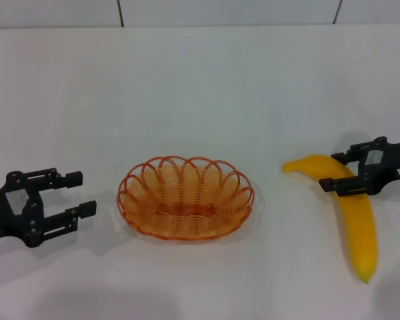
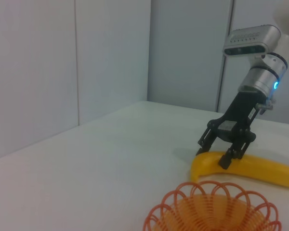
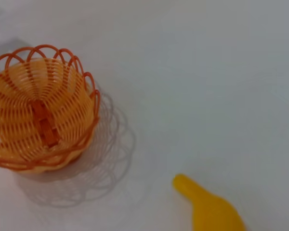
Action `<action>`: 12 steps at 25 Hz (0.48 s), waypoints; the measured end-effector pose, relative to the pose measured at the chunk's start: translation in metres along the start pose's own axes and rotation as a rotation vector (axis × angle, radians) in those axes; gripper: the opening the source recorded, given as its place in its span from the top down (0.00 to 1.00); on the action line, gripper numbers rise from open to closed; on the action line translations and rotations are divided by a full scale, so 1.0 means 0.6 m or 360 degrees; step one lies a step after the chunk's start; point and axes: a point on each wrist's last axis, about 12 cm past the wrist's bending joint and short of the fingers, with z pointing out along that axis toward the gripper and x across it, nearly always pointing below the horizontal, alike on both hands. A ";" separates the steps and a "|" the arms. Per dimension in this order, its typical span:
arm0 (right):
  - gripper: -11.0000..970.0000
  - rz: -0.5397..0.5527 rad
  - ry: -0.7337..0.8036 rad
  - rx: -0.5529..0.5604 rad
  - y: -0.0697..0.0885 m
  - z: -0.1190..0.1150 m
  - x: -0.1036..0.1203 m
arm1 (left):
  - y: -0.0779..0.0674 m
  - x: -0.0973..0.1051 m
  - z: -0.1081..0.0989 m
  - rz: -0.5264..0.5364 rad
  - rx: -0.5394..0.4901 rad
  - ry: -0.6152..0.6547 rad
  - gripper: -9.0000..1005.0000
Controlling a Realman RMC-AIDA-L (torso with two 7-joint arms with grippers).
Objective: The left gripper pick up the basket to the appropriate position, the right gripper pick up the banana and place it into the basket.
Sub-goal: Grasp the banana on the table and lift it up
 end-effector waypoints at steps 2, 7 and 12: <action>0.24 0.0007 0.0000 -0.0001 0.000 0.000 0.000 | 0.000 0.000 0.000 0.0000 -0.0001 0.0000 0.42; 0.40 0.0038 0.0026 0.0007 -0.001 0.000 0.003 | 0.000 0.000 0.000 -0.0002 -0.0001 -0.0001 0.42; 0.48 0.0034 0.0016 -0.0005 -0.001 0.000 -0.003 | 0.000 0.000 0.000 -0.0004 0.0001 -0.0003 0.42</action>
